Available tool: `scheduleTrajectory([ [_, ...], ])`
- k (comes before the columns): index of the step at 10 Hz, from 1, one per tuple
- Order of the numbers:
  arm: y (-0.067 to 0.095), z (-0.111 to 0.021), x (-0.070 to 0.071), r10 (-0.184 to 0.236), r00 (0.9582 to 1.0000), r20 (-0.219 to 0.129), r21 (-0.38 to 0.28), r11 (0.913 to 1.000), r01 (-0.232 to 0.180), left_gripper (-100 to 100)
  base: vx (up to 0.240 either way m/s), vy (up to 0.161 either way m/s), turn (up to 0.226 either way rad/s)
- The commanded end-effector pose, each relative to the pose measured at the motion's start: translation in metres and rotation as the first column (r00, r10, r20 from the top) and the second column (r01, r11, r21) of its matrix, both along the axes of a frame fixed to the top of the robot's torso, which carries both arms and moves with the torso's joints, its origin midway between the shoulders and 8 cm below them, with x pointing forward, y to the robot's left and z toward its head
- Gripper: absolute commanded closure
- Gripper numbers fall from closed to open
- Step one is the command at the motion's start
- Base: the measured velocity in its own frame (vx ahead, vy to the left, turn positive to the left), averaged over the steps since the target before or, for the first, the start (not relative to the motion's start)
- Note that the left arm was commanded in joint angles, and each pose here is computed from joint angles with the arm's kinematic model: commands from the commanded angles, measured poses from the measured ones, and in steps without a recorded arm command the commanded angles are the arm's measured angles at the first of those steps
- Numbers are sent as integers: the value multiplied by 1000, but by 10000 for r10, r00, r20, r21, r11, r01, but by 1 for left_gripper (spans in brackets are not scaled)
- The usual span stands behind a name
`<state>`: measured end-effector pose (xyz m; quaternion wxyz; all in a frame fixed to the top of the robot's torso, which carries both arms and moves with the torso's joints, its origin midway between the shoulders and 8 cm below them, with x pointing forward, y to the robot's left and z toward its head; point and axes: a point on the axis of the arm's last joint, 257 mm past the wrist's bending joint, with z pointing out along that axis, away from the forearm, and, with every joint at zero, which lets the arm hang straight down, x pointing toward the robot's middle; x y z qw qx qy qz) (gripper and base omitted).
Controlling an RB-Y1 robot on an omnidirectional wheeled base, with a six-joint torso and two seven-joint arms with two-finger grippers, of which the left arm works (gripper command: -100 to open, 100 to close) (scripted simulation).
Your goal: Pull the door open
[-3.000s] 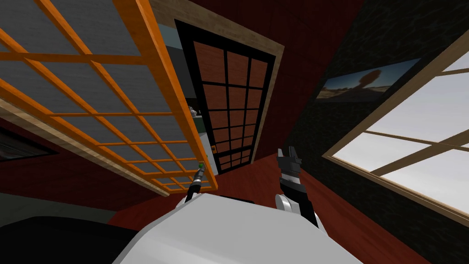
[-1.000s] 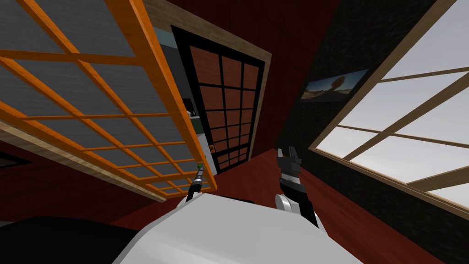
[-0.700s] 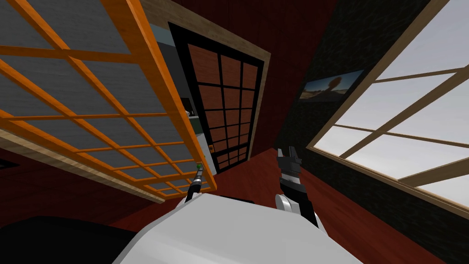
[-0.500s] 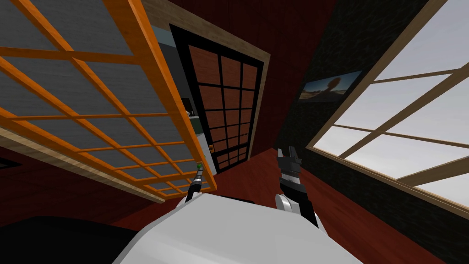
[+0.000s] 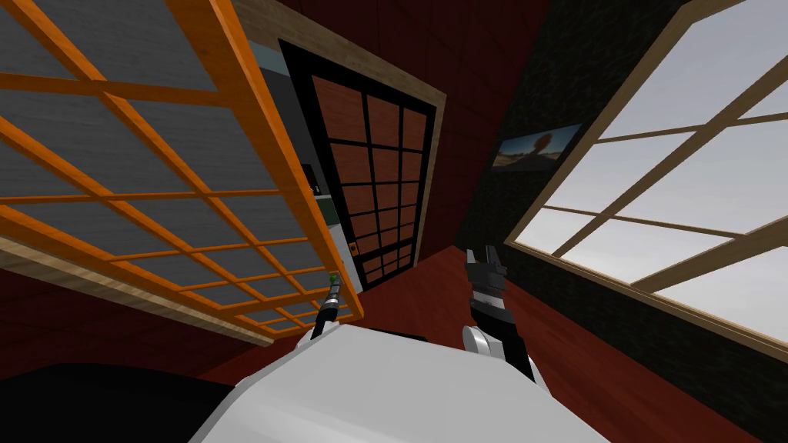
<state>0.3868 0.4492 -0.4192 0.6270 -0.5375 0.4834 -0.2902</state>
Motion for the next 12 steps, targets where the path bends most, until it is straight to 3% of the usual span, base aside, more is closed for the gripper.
scheduleTrajectory([
  [1,23,3,-11,446,9988,196,-403,9982,-438,100,-47,21,-74],
  [2,23,3,-11,446,9988,196,-403,9982,-438,100,-31,21,-48],
  [6,25,5,-10,634,9950,777,-1618,9855,-502,100,-55,21,-83],
  [12,25,5,-10,642,9947,802,-1679,9845,-500,100,-12,-1,-1],
])
